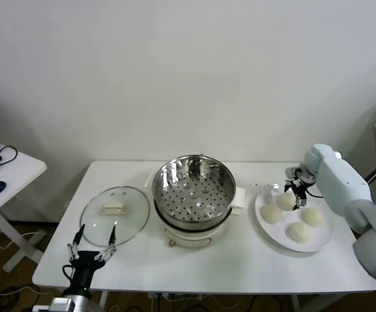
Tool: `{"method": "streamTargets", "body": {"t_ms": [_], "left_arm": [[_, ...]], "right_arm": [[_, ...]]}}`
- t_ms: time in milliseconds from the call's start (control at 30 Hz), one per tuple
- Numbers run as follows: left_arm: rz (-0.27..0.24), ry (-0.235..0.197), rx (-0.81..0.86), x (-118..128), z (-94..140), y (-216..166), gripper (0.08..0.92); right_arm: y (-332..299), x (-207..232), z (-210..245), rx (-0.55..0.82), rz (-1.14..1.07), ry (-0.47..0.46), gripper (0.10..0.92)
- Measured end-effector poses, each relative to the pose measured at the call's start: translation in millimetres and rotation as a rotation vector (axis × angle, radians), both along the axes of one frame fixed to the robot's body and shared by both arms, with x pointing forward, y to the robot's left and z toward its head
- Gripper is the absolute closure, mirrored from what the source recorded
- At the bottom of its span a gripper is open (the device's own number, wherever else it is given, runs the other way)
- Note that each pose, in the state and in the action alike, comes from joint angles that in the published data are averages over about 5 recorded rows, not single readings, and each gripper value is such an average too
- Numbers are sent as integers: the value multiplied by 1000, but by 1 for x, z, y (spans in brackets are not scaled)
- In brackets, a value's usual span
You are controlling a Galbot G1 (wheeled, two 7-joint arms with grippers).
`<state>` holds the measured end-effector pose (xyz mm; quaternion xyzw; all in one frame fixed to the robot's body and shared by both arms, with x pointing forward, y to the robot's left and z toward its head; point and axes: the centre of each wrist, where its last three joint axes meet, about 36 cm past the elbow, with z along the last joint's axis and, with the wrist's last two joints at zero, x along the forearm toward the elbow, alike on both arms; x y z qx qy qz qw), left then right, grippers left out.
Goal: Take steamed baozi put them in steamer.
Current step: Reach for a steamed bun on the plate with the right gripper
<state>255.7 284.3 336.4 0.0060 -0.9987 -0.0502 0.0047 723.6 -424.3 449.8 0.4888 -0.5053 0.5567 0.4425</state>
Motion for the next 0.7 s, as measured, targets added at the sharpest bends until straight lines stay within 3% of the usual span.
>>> {"method": "streamTargets", "body": {"t_ms": [333,700], "left_arm": [[2,-1,0,0,0,-1,177],[6,-1,-2,-3,-1,-1,177]], "right_arm": [[3,1,-3,5,0,-4,311],[1,4,10,12,17,-21,318]]}}
